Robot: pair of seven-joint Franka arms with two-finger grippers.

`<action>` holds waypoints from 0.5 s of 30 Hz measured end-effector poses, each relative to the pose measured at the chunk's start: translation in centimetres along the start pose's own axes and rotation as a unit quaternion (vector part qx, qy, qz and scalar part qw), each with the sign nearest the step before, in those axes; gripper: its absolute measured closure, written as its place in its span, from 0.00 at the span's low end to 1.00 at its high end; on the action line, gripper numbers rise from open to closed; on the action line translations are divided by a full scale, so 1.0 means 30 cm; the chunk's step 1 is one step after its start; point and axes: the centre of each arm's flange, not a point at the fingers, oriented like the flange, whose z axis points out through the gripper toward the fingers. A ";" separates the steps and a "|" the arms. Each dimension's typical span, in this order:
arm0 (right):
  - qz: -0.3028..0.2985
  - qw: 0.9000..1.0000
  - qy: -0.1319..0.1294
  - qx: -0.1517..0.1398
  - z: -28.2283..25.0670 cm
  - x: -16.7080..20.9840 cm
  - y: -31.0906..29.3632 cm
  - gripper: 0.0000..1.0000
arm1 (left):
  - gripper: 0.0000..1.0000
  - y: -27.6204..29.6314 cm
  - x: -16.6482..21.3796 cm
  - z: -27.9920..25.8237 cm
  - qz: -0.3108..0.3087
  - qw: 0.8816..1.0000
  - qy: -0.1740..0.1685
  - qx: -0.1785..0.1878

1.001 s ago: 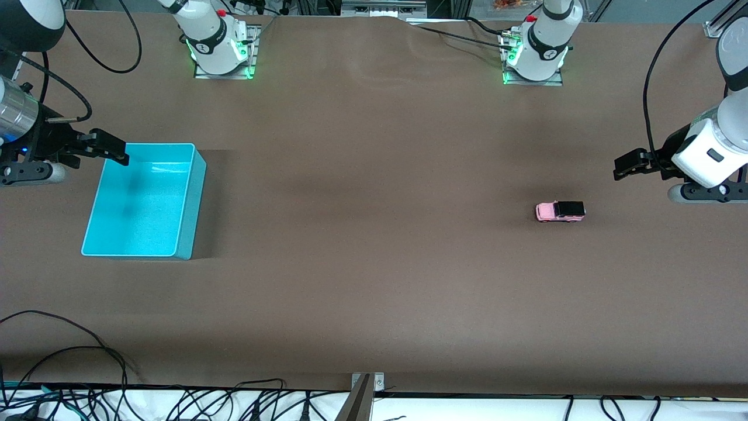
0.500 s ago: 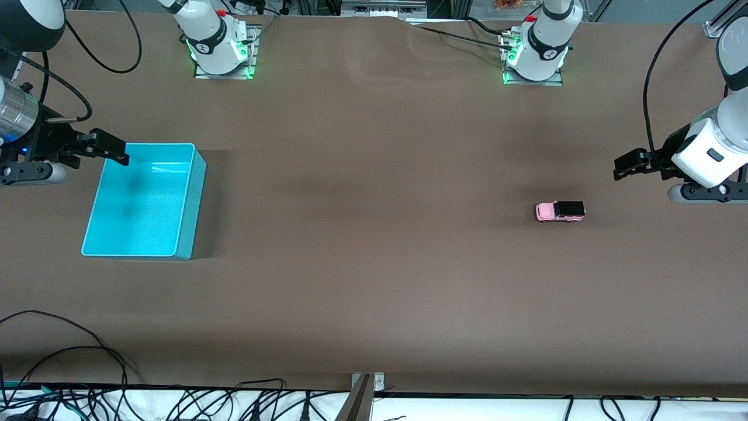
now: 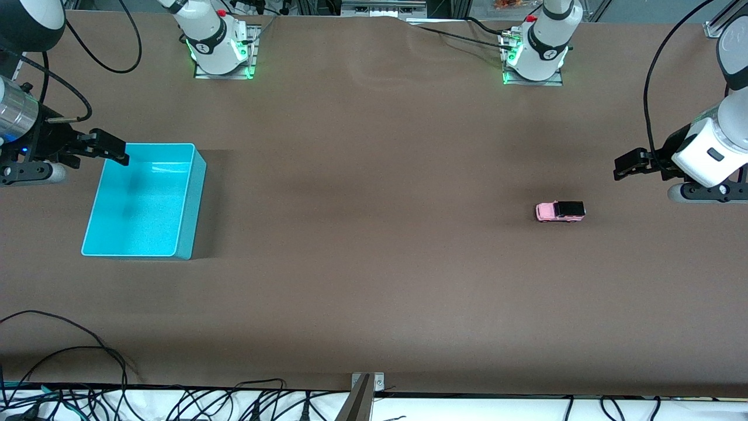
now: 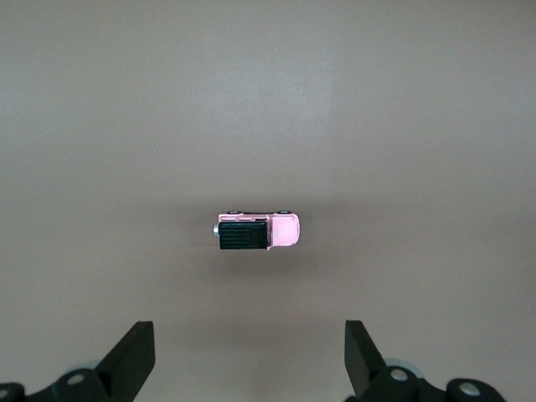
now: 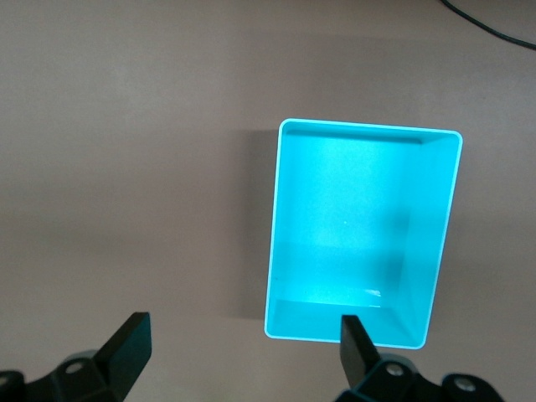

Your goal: Wind and store pink jeep toy

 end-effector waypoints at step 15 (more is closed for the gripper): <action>0.000 1.000 0.000 0.000 0.000 0.000 0.000 0.00 | 0.00 0.000 0.004 0.009 0.001 1.000 -0.002 0.000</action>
